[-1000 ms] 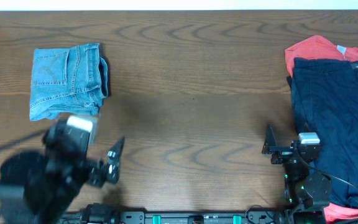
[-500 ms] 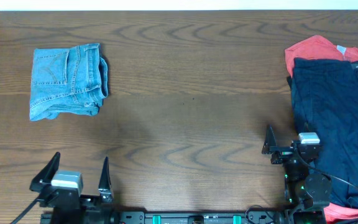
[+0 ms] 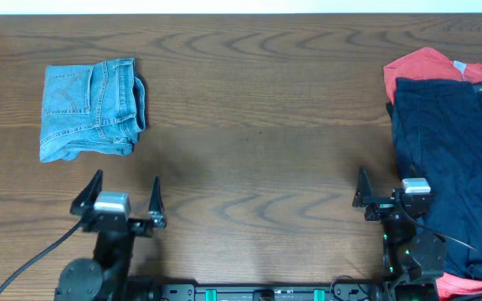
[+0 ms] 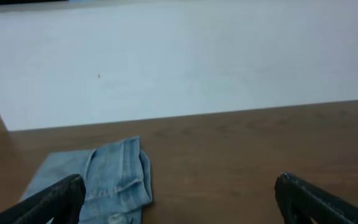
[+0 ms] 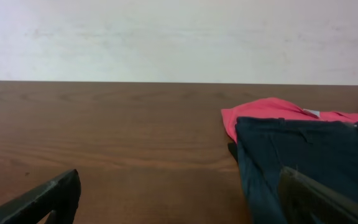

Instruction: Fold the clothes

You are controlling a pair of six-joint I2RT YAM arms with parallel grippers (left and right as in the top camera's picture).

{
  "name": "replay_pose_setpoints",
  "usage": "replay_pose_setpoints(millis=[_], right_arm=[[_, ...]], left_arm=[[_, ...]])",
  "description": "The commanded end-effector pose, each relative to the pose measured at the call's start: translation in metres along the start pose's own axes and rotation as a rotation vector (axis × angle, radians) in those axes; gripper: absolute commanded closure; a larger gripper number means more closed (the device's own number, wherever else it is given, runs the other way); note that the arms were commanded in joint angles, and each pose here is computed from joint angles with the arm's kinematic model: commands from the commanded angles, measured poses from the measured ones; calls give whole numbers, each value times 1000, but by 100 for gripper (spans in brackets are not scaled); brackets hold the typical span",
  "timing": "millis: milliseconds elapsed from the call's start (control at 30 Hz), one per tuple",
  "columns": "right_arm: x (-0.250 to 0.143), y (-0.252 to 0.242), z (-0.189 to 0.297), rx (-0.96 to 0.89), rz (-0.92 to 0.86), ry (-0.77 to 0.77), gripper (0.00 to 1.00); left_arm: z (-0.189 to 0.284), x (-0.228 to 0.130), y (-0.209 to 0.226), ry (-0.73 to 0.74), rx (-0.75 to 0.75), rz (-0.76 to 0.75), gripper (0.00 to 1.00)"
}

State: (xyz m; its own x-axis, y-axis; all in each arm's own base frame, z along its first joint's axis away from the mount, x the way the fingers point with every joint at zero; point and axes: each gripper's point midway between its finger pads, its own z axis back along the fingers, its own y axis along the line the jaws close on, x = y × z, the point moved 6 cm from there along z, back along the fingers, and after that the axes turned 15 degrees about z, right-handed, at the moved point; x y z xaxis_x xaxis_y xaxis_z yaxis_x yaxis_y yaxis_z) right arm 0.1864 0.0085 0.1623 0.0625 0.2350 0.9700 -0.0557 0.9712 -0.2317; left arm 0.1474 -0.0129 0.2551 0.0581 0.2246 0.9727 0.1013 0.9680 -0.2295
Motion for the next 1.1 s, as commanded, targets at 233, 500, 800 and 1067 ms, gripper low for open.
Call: replay_pose_setpoints(millis=[233,500,800,1067], right_arm=[[-1,0,0,3,19,0,1],[-1,0,0,3,19,0,1],[-1,0,0,3,19,0,1],[-1,0,0,3,19,0,1]], left_arm=[[-31,-56,15,9,-10,17,2],[-41,-78,21,-23,-20,13,2],[-41,-84,23,11,-11,17,2],[-41,-97,26,80,5,25,2]])
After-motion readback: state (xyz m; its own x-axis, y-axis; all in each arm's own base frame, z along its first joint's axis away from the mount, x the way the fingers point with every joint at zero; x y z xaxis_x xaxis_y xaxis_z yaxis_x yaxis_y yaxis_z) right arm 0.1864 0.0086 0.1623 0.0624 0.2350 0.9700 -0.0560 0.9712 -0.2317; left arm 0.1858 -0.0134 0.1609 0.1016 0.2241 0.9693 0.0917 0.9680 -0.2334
